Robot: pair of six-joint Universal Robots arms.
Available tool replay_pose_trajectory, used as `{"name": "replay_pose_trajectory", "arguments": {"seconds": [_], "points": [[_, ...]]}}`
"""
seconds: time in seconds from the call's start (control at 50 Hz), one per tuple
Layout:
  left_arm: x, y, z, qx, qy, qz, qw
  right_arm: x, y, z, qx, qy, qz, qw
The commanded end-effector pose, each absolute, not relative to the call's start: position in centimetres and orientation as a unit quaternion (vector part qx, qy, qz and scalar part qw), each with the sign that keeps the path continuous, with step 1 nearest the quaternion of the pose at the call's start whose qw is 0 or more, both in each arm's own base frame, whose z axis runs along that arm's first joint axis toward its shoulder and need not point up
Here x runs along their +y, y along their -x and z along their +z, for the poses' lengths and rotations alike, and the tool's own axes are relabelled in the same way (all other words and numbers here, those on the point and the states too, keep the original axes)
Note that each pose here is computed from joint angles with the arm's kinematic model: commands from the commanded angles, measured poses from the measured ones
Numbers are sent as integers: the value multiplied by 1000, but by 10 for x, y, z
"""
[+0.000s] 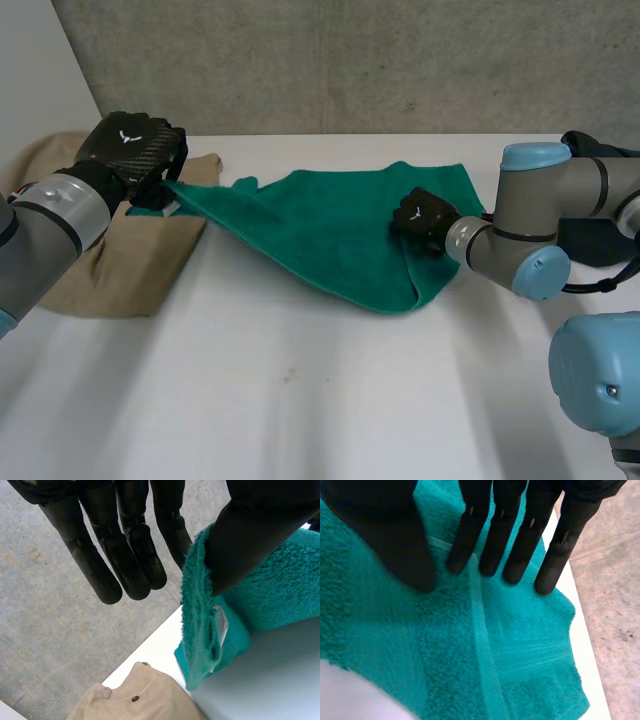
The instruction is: Fold the laundry.
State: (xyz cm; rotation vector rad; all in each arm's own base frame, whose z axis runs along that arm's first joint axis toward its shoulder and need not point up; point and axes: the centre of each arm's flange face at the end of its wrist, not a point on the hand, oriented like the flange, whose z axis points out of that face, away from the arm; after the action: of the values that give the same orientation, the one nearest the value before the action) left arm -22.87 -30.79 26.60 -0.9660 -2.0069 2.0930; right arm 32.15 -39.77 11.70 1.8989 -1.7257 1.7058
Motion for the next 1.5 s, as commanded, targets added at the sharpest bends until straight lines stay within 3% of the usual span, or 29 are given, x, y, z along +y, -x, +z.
{"name": "replay_pose_trajectory", "arguments": {"seconds": [0.02,0.14,0.26,0.48,0.64,0.92,1.02,1.18,1.3,1.36,1.5], "points": [[-311,225,265,-660,312,683,37,-410,-315,133,-560,-593,576,64],[-313,215,260,-674,306,671,29,-416,-290,168,-595,-551,577,96],[-309,202,251,-697,307,647,21,-386,-258,183,-658,-553,504,81],[-305,200,258,-688,327,647,25,-385,-303,160,-605,-552,574,15],[-296,204,291,-666,303,680,46,-386,-311,136,-619,-572,538,-24],[-292,214,309,-648,300,698,63,-392,-315,117,-609,-589,531,-15],[-293,214,304,-653,301,692,61,-402,-316,148,-589,-569,574,16],[-295,206,296,-668,295,680,57,-399,-285,181,-645,-509,570,21],[-290,199,283,-693,302,652,48,-365,-250,190,-693,-516,500,52],[-289,190,275,-709,309,634,27,-345,-228,204,-716,-505,477,65],[-296,158,257,-752,330,570,-31,-343,-183,230,-746,-437,497,72]]}}
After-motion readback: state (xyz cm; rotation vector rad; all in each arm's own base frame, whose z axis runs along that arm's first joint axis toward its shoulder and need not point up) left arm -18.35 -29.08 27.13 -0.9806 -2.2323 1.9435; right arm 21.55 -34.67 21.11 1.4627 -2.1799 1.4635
